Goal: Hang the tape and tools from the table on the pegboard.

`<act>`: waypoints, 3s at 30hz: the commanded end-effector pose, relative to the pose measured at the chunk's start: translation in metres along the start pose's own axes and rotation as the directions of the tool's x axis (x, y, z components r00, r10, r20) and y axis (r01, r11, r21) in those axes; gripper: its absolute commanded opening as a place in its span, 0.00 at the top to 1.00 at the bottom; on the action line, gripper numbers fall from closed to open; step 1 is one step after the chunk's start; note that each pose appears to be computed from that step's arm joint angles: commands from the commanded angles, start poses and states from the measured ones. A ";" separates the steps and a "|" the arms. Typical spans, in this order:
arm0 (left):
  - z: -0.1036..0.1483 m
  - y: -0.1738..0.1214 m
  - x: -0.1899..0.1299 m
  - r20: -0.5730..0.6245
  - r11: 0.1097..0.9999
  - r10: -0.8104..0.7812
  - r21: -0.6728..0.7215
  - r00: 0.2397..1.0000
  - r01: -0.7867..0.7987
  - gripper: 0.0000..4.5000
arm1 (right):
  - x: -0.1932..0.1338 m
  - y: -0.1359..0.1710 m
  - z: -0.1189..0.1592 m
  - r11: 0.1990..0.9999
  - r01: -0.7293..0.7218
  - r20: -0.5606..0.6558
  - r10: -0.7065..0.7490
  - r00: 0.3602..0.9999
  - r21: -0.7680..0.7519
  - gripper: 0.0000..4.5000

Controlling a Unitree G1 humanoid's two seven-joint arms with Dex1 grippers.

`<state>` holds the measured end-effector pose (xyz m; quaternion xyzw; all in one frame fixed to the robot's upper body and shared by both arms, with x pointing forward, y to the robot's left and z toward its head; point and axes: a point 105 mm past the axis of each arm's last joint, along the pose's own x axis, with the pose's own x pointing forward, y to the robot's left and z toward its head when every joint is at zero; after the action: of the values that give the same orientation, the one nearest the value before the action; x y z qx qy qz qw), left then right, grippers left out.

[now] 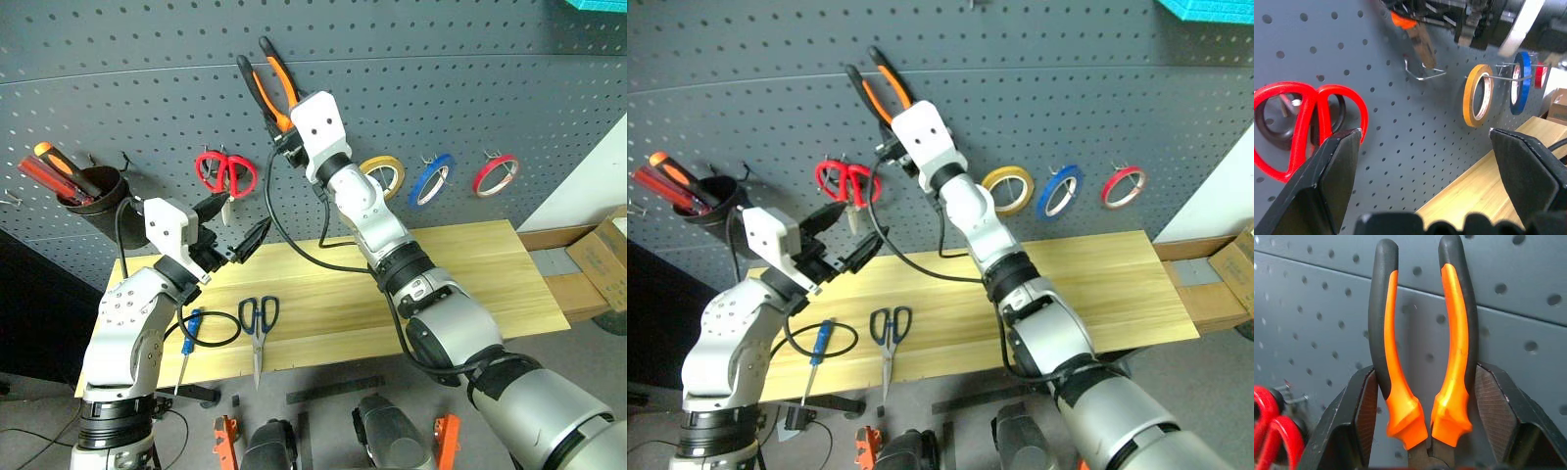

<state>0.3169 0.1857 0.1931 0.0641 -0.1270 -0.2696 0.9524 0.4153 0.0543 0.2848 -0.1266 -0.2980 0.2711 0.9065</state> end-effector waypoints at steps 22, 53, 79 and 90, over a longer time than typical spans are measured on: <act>0.019 -0.007 0.006 0.062 0.999 -0.034 0.035 0.998 0.031 0.00 | -0.006 -0.026 -0.002 0.993 0.101 0.055 -0.098 0.994 -0.064 0.46; 0.016 -0.013 0.015 0.065 0.999 -0.045 0.017 0.997 0.044 0.00 | -0.048 -0.047 -0.074 0.976 0.216 -0.249 -0.216 0.944 -0.029 0.01; -0.101 -0.037 -0.054 -0.674 0.981 0.076 -0.080 0.735 -0.175 0.00 | -0.179 0.015 -0.016 0.847 -0.372 -0.303 0.494 0.815 0.381 0.01; -0.141 -0.055 -0.096 -0.865 0.949 0.111 -0.054 0.489 -0.311 0.00 | -0.239 0.053 0.000 0.612 -0.555 -0.299 0.777 0.554 0.564 0.01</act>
<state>0.2508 0.2007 0.0226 0.0624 0.3866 -0.0984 0.9148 0.2456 -0.0442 0.1440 -0.1103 0.1045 0.5833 0.7979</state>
